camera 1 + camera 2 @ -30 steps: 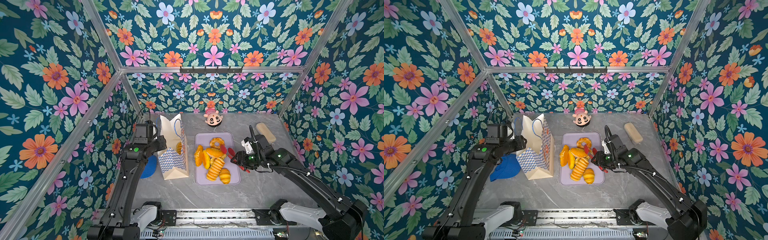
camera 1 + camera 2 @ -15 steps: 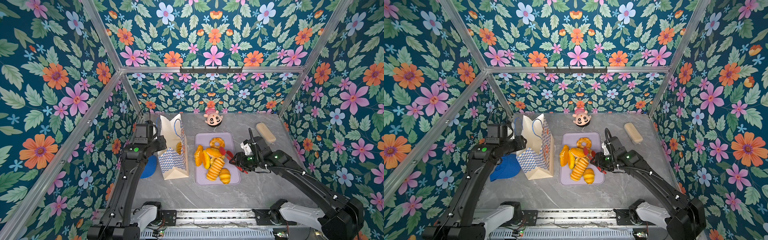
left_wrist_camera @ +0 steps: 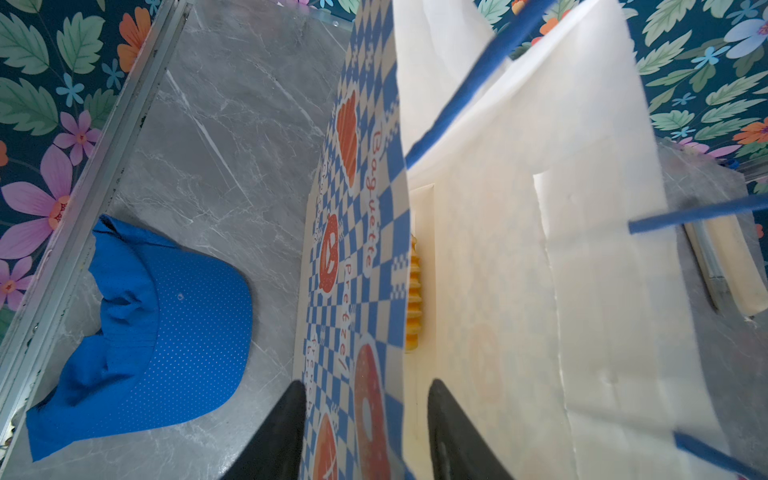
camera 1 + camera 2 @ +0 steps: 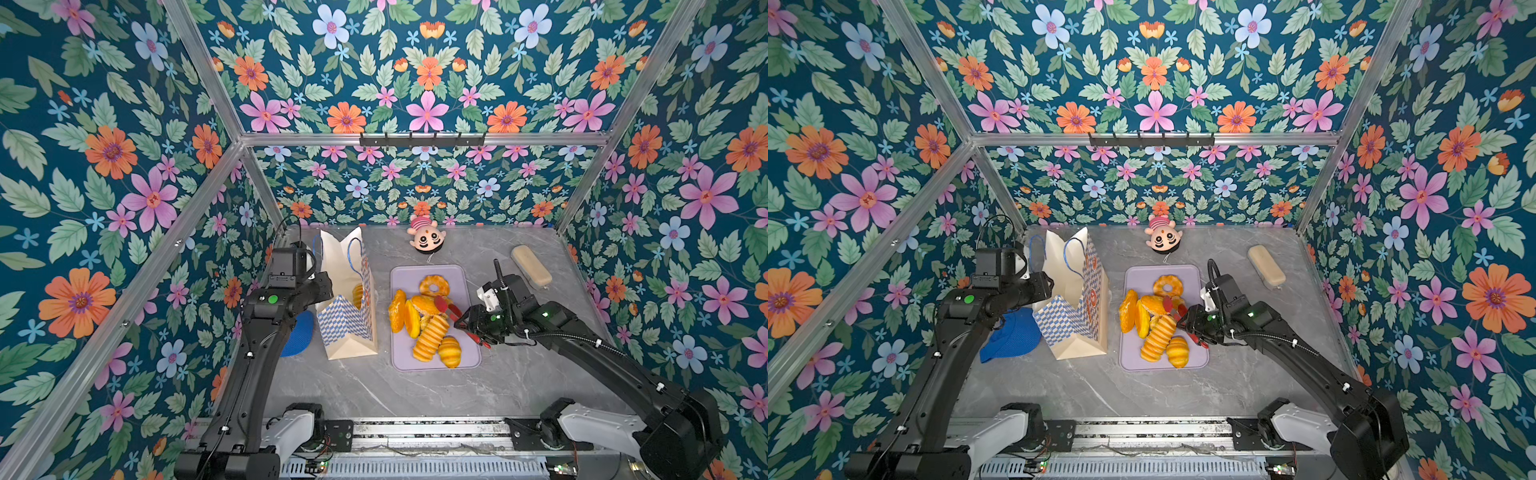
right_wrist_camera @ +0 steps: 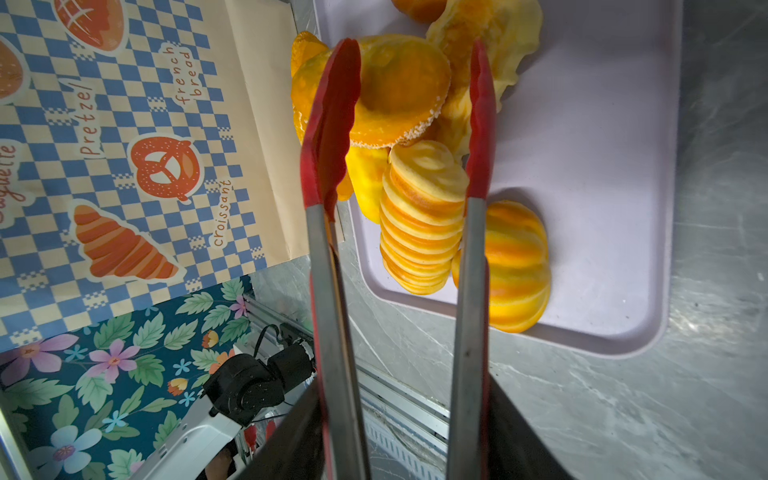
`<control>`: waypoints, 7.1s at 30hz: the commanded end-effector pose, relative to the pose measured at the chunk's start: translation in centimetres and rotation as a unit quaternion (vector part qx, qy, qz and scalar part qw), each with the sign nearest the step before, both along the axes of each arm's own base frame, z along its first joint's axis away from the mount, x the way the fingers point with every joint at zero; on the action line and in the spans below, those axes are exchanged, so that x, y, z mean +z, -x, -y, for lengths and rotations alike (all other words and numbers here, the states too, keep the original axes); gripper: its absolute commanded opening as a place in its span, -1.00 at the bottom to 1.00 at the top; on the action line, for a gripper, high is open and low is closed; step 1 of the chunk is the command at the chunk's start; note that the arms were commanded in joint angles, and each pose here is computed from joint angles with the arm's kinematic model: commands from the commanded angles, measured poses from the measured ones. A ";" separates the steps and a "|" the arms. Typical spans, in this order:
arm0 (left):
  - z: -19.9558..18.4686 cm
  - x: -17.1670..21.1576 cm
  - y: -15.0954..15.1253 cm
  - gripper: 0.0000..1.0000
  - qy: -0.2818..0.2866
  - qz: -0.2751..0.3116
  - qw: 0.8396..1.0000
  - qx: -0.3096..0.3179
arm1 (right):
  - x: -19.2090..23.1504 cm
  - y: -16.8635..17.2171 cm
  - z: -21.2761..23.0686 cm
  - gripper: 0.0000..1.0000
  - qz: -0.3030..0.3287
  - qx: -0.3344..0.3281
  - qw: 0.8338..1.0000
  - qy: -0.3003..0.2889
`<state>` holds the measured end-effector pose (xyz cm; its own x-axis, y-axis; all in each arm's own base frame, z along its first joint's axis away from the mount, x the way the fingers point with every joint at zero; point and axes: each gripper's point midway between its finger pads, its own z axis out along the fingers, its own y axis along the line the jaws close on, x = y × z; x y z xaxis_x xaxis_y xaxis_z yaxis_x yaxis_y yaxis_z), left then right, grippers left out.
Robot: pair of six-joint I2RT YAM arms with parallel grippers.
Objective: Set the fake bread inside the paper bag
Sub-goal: 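Lower the tongs onto the round orange bun and squeeze it, then lift the orange bun and carry it toward the bag with the right gripper, then open the tongs over the bag to drop the orange bun in, then swing the empty tongs back over the bread tray with the right gripper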
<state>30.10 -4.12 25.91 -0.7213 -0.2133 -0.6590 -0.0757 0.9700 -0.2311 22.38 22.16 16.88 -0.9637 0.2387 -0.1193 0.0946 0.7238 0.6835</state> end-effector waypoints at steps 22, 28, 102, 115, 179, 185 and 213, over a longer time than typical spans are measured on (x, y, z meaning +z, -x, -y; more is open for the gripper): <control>-0.3 -0.2 0.1 -0.01 -0.009 -0.002 1.000 0.001 | 1.5 -1.9 -0.8 -0.27 0.020 -0.018 0.999 -0.042; -0.3 0.0 0.1 -0.01 -0.010 -0.001 1.000 0.001 | 2.0 -2.0 0.4 -0.33 0.028 -0.029 0.998 -0.037; -0.6 1.3 1.5 -0.63 -0.007 0.006 1.000 0.009 | 25.8 -12.8 -12.4 -0.47 0.282 0.131 0.944 -0.109; -0.6 1.3 1.6 -0.64 -0.007 0.006 1.000 0.010 | 23.0 -13.7 -16.1 -0.49 0.281 0.197 0.937 -0.059; -1.1 1.4 1.4 -0.03 -0.016 0.007 1.000 0.022 | 23.8 -11.7 -11.6 -0.02 0.336 0.166 0.925 0.058; -1.0 1.6 1.2 -0.03 -0.017 0.008 1.000 0.017 | 21.8 -11.5 -8.2 -0.02 0.303 0.125 0.943 0.058; -1.1 2.3 1.4 0.03 -0.017 0.025 0.999 0.018 | 7.8 -2.1 2.0 0.00 0.122 0.052 0.989 0.067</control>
<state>28.37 -3.08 27.82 -0.6955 -0.2212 -0.6837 -0.1066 0.9727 -0.2063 24.94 19.80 24.58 -0.9157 0.0744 -0.3948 -0.1600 0.8339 0.5282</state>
